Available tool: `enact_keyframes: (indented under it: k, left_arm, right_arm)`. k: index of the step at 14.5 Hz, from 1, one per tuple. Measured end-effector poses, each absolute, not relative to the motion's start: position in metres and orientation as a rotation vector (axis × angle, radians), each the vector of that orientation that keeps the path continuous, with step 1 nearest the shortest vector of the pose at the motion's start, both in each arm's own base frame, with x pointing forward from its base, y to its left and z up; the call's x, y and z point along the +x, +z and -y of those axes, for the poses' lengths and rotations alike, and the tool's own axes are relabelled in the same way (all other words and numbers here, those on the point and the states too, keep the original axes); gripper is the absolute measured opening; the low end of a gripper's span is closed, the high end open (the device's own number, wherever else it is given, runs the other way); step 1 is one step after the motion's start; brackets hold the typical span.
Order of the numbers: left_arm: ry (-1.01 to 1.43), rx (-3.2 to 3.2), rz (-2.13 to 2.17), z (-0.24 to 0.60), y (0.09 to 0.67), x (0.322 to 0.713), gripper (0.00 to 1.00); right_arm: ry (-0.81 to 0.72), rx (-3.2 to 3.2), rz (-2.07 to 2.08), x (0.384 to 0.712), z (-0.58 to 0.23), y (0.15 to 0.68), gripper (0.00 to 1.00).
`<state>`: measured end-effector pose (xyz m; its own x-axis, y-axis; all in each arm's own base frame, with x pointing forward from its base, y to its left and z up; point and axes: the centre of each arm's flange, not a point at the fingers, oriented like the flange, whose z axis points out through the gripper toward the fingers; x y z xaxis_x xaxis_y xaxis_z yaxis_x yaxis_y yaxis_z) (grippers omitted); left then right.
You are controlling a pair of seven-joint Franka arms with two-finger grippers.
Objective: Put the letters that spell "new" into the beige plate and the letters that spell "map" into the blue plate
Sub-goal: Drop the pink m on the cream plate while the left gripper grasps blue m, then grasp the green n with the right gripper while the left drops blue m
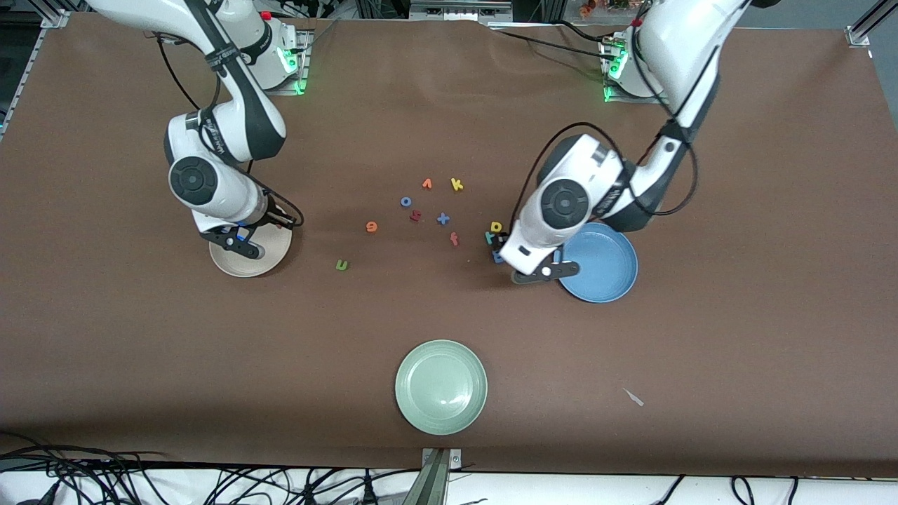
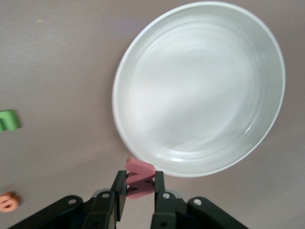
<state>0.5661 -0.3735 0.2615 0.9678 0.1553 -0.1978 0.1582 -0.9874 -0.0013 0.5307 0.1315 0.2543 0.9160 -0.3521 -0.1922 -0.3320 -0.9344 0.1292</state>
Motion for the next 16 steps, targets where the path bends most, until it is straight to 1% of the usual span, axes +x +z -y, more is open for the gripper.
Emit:
enact_keyframes:
  k: [2,3,4,5,6,7,9,10,11,12,13,14,15,16]
  left_arm:
    - [-0.279,3.124,-0.203,0.386,0.238,0.561,0.96]
    - [-0.265,3.138,-0.184,0.387,0.229,0.560,0.90]
    - [-0.268,3.146,-0.173,0.387,0.221,0.559,0.90]
    - [-0.273,3.146,-0.169,0.389,0.215,0.558,0.83]
    - [-0.265,3.140,-0.168,0.390,0.212,0.558,0.79]
    - [-0.246,3.129,-0.168,0.392,0.209,0.560,0.77]
    - [-0.202,3.103,-0.175,0.396,0.202,0.562,0.76]
    - [-0.188,3.093,-0.180,0.398,0.198,0.562,0.76]
    - [-0.184,3.088,-0.184,0.399,0.193,0.562,0.75]
    - [-0.185,3.086,-0.187,0.399,0.189,0.562,0.74]
    - [-0.186,3.084,-0.189,0.400,0.186,0.562,0.74]
    - [-0.188,3.084,-0.191,0.399,0.183,0.561,0.68]
    - [-0.194,3.085,-0.194,0.399,0.179,0.561,0.58]
    - [-0.200,3.087,-0.196,0.398,0.176,0.561,0.57]
  right_arm:
    - [-0.343,2.963,0.460,0.534,-0.111,0.239,0.27]
    - [-0.354,2.958,0.437,0.536,-0.103,0.232,0.27]
    - [-0.364,2.959,0.420,0.539,-0.098,0.226,0.29]
    - [-0.368,2.959,0.414,0.541,-0.096,0.224,0.31]
    - [-0.364,2.962,0.408,0.544,-0.096,0.223,0.38]
    - [-0.353,2.968,0.399,0.548,-0.097,0.226,0.47]
    - [-0.344,2.972,0.377,0.558,-0.103,0.240,0.64]
    - [-0.350,2.970,0.365,0.563,-0.108,0.249,0.71]
    - [-0.343,2.973,0.348,0.568,-0.116,0.258,0.85]
    - [-0.322,2.981,0.327,0.572,-0.127,0.267,0.94]
    - [-0.299,2.992,0.297,0.576,-0.141,0.273,1.00]
    - [-0.282,3.003,0.260,0.578,-0.158,0.276,1.00]
    - [-0.275,3.015,0.225,0.581,-0.178,0.275,1.00]
    - [-0.275,3.030,0.203,0.583,-0.197,0.270,1.00]
